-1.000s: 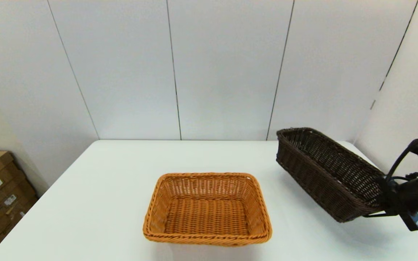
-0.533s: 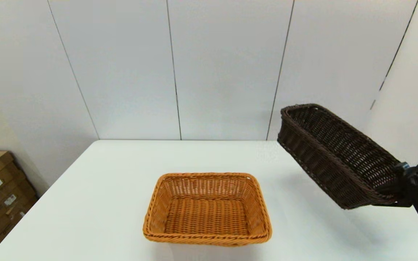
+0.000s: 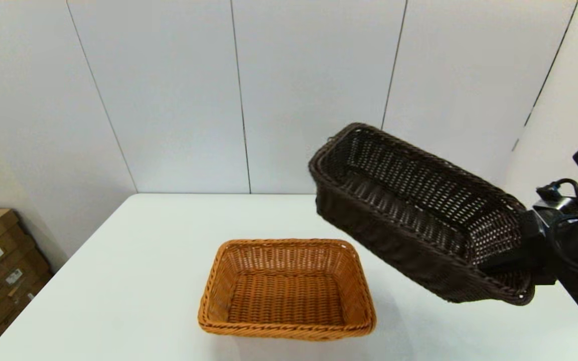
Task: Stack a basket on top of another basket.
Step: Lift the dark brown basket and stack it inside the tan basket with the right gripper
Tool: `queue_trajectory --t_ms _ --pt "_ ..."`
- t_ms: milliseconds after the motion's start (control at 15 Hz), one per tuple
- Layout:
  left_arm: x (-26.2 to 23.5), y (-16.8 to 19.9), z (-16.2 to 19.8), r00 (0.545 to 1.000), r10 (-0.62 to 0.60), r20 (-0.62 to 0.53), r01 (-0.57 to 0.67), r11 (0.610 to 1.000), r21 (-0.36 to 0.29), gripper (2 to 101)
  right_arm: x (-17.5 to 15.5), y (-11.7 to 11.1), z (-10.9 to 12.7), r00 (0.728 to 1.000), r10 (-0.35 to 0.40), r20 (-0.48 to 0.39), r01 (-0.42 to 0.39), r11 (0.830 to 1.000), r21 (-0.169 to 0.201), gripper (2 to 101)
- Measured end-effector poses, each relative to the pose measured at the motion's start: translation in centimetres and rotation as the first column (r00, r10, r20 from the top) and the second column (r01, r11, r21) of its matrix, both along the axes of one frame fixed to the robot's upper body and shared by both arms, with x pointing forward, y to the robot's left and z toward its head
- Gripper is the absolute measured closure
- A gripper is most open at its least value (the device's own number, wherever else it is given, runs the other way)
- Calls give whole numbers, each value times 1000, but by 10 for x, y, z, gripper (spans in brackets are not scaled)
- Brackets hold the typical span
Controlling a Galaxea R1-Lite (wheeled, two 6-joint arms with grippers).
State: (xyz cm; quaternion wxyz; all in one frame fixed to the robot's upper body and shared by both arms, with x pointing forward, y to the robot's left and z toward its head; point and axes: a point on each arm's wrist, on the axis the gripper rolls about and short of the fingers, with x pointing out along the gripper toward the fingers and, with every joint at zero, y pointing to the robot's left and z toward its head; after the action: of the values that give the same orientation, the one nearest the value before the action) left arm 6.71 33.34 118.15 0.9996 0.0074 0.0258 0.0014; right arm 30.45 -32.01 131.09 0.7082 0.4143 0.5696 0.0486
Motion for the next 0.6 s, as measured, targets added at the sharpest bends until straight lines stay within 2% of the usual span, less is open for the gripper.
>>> queue_trajectory --t_ms 133,333,600 --pt "0 0 0 1000 1 0 -1 1000 1 54 8 16 3 997 73 7 -72 996 -49 875" --pt "0 0 0 1000 0 0 0 1000 0 54 24 39 1 987 163 -3 -163 982 -98 875" --pt "0 0 0 1000 -1 0 1 1000 0 54 46 65 -3 970 242 -10 -241 963 -121 875"
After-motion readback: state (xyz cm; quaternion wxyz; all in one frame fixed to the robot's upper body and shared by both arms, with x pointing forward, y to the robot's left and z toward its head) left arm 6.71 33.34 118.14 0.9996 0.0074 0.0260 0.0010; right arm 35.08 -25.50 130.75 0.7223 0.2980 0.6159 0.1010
